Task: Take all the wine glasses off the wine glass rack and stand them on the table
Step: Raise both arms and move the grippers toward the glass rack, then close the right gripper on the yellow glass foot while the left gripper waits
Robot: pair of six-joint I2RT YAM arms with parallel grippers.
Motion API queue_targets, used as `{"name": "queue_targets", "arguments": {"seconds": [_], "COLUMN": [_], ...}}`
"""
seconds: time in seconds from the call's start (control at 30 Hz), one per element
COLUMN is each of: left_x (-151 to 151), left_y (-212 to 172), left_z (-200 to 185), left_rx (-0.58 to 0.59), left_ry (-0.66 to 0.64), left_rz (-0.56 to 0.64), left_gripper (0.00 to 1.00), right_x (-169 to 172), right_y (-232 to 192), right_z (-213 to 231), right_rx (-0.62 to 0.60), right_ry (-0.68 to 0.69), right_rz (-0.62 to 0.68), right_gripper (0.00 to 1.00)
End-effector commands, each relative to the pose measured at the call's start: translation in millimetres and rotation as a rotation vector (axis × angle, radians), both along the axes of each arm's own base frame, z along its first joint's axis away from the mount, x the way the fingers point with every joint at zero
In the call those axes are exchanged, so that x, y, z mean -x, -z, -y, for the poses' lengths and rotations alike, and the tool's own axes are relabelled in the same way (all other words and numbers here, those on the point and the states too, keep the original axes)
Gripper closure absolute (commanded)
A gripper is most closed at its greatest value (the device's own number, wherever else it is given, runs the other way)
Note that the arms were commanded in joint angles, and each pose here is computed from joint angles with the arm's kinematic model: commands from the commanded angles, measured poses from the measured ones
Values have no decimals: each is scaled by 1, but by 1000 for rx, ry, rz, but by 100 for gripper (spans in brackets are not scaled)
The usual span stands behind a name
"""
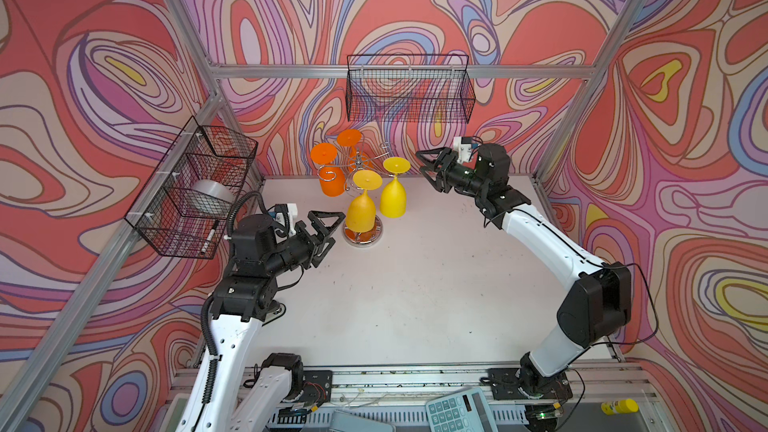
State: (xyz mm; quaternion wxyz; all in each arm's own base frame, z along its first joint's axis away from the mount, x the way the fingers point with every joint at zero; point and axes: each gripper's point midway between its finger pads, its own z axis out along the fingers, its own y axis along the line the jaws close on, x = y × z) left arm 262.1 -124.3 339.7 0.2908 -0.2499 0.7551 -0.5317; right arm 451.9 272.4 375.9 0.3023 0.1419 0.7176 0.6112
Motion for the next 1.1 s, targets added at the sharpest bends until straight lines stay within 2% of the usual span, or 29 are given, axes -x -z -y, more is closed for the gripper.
{"name": "queue_targets", "arguments": {"seconds": [0.0, 0.17, 0.43, 1.07], "left_x": [0, -6, -10, -18], "left_y": [-19, -18, -23, -21], "left_z": [0, -3, -6, -16], "left_rx": [75, 104, 140, 175], "left_ry": [-30, -64, -94, -181], "left_rz": [38, 28, 20, -16], "left_gripper": [6, 10, 16, 18], "right_x": [1, -2, -5, -10], "right_y": [-7, 5, 12, 20], "right_z": [-13, -11, -14, -17], "right_rx": [-39, -32, -109, -145], "right_ry": [-31, -9, -15, -21], "right_rz": [1, -24, -52, -79], "right_gripper": [34, 35, 46, 58]}}
